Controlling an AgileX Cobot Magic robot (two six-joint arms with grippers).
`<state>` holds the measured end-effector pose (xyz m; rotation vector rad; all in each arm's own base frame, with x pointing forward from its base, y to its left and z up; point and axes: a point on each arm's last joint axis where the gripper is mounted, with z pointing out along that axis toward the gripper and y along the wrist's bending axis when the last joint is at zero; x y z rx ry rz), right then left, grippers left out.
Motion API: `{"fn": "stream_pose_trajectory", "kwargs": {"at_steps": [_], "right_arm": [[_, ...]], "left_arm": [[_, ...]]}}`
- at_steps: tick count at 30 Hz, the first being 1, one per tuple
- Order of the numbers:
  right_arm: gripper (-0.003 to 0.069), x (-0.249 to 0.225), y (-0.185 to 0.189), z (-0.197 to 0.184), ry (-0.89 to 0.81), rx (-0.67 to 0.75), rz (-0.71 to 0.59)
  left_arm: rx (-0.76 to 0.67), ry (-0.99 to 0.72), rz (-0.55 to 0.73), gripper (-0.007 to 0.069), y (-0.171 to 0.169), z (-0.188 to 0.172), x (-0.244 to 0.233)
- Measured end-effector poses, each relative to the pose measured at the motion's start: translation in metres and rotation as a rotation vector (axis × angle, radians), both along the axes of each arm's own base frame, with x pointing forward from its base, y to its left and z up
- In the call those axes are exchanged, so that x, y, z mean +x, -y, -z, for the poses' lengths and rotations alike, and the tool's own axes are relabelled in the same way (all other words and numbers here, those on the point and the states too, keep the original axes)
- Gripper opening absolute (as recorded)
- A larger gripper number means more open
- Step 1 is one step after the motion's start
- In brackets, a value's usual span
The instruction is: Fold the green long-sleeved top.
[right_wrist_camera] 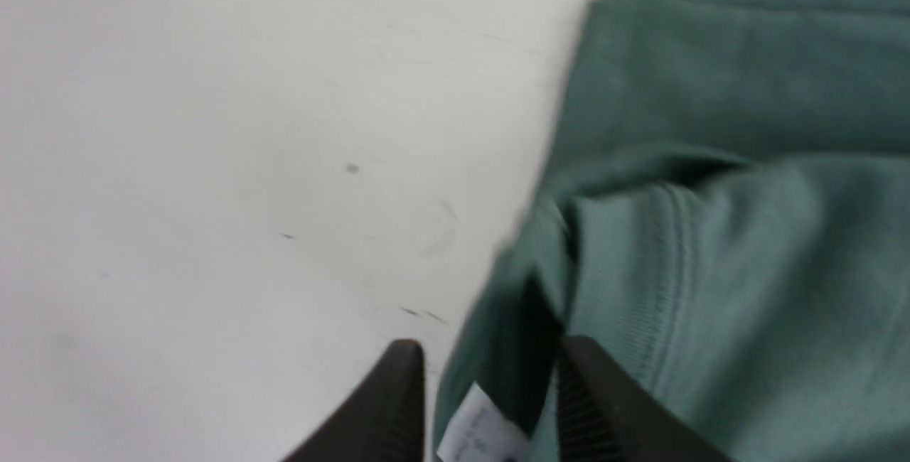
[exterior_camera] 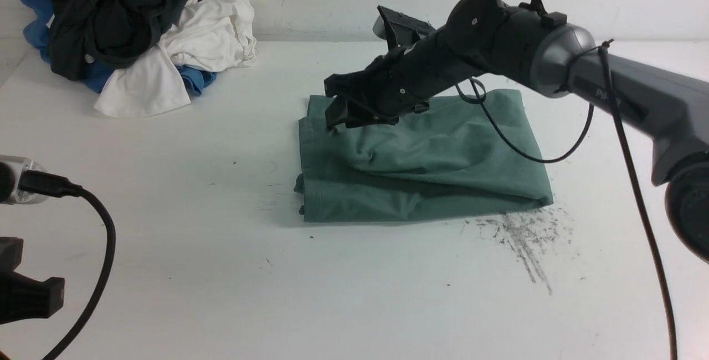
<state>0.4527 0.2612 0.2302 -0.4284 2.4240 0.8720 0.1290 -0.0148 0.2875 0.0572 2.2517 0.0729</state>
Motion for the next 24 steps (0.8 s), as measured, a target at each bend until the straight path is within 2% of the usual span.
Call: {"fn": "stream_pose_trajectory", "kwargs": {"at_steps": [2, 3, 7, 11, 12, 13, 15, 17, 21, 23, 24], "right_arm": [[0.0340, -0.003, 0.000, -0.012, 0.042, 0.006, -0.033], [0.0349, -0.004, 0.001, -0.016, 0.056, 0.004, -0.043], [0.0334, -0.008, 0.002, -0.019, 0.074, -0.044, -0.096], [0.0248, -0.009, 0.001, 0.004, 0.015, -0.120, -0.148], [0.0183, -0.008, -0.003, 0.027, -0.030, -0.141, -0.163], [0.0175, -0.008, -0.004, 0.029, -0.035, -0.142, -0.164], [0.0085, -0.008, -0.012, 0.058, -0.075, -0.161, -0.184], [0.0024, -0.008, -0.015, 0.065, -0.063, -0.169, -0.198], [-0.0009, -0.004, -0.009, 0.026, 0.069, -0.212, -0.216], [-0.0010, -0.005, -0.001, -0.011, 0.171, -0.282, -0.231], [-0.0010, -0.008, 0.006, -0.043, 0.252, -0.336, -0.227]], "left_arm": [[0.000, 0.000, 0.000, -0.0007, 0.000, 0.000, 0.000], [0.000, 0.000, 0.000, -0.0007, 0.000, 0.000, 0.000], [0.004, 0.006, 0.002, -0.0007, 0.000, 0.000, 0.000], [0.003, 0.022, 0.009, -0.0007, 0.000, -0.002, 0.001], [0.002, 0.036, 0.013, -0.0007, 0.000, -0.003, 0.001], [0.001, 0.037, 0.013, -0.0007, 0.000, -0.003, 0.001], [0.024, 0.064, 0.027, -0.0007, -0.001, -0.006, -0.001], [0.046, 0.110, 0.049, -0.0007, -0.003, -0.012, -0.007], [0.078, 0.294, 0.098, -0.0007, -0.011, -0.030, -0.035], [0.088, 0.381, 0.112, -0.0007, -0.015, -0.032, -0.050], [0.092, 0.427, 0.115, -0.0007, -0.018, -0.032, -0.060]]}}
